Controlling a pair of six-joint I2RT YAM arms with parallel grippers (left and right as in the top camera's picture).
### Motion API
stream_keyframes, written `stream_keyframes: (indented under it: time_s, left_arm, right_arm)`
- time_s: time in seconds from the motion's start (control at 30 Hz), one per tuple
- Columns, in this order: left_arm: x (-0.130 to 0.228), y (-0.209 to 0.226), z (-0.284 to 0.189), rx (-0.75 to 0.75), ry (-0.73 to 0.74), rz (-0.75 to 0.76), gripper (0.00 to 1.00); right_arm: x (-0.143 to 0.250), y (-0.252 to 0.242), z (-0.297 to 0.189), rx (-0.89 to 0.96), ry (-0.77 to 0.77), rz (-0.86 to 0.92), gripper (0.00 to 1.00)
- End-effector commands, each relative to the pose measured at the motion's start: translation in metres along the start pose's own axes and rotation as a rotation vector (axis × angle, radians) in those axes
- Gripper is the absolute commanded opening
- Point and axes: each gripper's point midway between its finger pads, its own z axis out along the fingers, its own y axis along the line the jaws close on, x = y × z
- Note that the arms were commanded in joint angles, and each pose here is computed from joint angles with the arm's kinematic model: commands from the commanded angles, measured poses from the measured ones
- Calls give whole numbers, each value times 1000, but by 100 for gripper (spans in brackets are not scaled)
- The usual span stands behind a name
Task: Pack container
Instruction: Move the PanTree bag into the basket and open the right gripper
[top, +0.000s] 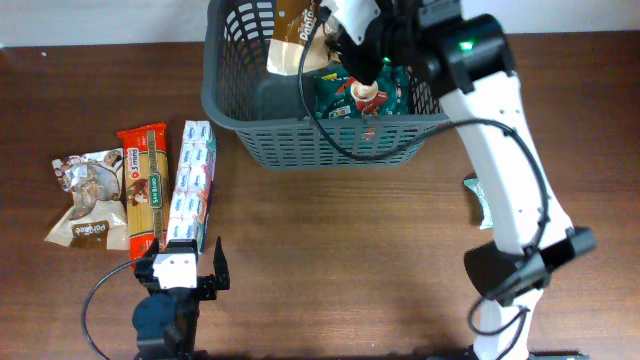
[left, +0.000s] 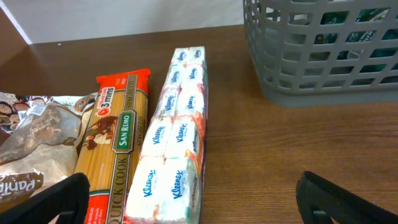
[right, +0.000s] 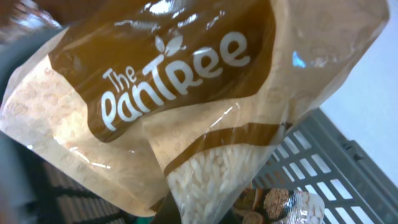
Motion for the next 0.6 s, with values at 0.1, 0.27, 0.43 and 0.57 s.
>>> stream_keyframes:
  time_s: [0.1,0.27,0.43,0.57]
  left_arm:
    - [0,-3,0,13,-6,10,99]
    - [0,-3,0,14,-6,10,99]
    - [0,-3,0,13,-6,10,99]
    - [0,-3,0,13,-6,10,99]
  right_arm:
    - [-5,-17,27,41,-40,93,4]
    - [2,-12,53,-20,-51,135,3]
    - [19,-2,80,-92,-20,223,4]
    - [32,6,94,-135,16,276,4]
